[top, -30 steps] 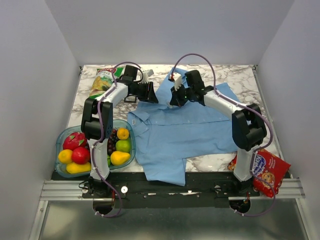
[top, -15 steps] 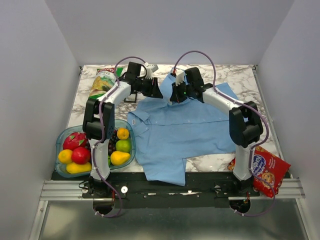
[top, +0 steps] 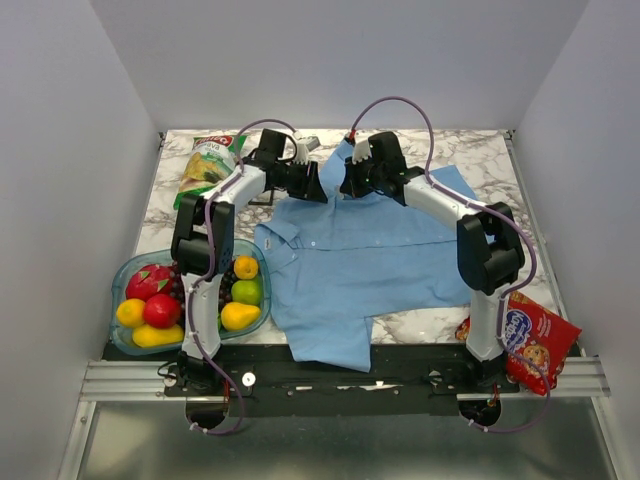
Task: Remove the brooch from the garment
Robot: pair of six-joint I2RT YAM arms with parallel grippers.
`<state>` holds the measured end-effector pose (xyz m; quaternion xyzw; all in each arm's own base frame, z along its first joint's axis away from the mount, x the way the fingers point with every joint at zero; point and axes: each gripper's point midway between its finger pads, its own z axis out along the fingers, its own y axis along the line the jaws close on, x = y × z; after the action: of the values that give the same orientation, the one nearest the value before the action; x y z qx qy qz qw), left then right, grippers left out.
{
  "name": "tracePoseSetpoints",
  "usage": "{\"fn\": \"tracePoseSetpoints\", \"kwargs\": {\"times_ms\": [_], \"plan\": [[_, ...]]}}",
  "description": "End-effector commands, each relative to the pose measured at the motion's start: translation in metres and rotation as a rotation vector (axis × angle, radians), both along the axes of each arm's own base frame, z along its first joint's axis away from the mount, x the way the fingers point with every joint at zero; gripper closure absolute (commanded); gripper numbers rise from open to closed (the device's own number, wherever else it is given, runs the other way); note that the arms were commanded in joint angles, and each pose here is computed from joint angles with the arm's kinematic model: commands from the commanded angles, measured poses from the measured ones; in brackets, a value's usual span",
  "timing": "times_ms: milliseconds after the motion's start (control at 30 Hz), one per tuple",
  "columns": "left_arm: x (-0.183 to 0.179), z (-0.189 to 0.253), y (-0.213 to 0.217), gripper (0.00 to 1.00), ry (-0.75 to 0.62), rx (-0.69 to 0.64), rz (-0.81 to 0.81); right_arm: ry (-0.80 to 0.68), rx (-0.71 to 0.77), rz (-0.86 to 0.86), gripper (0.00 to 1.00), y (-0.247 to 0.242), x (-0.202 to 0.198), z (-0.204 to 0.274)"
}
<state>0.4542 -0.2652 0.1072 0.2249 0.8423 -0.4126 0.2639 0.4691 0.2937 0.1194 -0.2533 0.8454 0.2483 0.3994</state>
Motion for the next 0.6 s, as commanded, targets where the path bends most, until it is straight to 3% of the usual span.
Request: {"fn": "tracePoseSetpoints", "kwargs": {"times_ms": [0,200,367,567], "plan": [[-0.005,-0.002,-0.017,0.54,-0.003,-0.031,-0.074,-0.064,0.019,-0.076,1.00,-0.004,0.017,0.014],[-0.017,0.000,-0.033,0.66,0.009,-0.056,-0.137,-0.081,0.022,-0.082,1.00,-0.002,0.022,0.017],[-0.019,0.015,-0.037,0.96,0.012,-0.097,-0.143,-0.086,0.009,-0.086,1.00,-0.003,0.022,0.015],[-0.016,0.044,-0.034,1.00,0.000,-0.153,-0.109,-0.105,-0.030,-0.095,0.99,-0.010,0.024,0.011]]}}
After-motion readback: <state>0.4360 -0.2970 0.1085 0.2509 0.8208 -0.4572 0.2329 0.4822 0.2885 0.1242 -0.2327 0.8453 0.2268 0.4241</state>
